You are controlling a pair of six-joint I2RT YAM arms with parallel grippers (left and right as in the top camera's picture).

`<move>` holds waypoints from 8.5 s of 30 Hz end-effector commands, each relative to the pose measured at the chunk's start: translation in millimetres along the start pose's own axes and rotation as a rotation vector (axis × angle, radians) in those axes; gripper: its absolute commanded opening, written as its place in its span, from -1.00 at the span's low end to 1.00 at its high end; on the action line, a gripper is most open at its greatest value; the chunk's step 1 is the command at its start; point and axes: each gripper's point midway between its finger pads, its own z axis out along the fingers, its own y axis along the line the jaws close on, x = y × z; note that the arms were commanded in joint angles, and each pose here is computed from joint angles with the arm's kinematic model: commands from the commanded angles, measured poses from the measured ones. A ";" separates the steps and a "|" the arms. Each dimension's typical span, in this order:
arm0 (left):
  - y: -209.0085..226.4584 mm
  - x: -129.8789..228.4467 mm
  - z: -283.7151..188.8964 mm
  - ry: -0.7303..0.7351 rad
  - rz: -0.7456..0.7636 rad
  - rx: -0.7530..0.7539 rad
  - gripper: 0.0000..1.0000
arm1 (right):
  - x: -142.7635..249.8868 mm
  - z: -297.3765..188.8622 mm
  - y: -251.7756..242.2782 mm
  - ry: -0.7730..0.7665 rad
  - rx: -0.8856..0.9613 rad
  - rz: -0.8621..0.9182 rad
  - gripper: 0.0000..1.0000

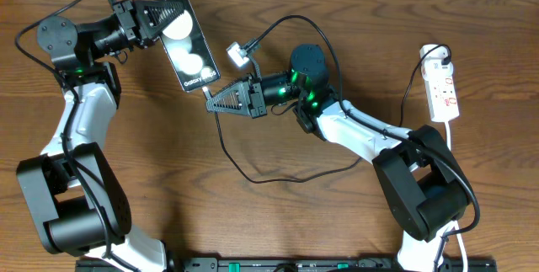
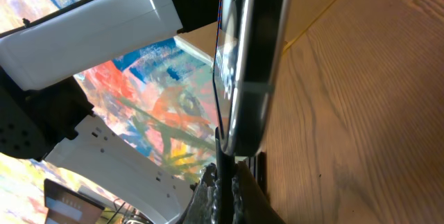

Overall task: Plug charger to phone and switch on socket
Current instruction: 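Carry the plug with the right gripper to the phone's bottom port, then push the USB-C plug into the phone's port with the right gripper, then open the right gripper and lift it away from the plug, then lower the phone with the left gripper toward the table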

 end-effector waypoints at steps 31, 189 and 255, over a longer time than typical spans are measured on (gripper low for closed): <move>-16.2 7.3 7.4 0.039 0.056 0.017 -0.85 | -8.2 -10.4 -9.7 -0.035 0.024 0.032 -0.98; 264.4 172.9 -121.9 -0.130 -0.560 -1.072 -0.41 | -4.7 -165.9 -43.4 -0.099 1.375 0.130 0.99; 264.1 225.5 -157.3 -0.203 -0.942 -1.316 0.78 | -3.9 -166.0 -43.5 -0.096 1.376 0.132 0.99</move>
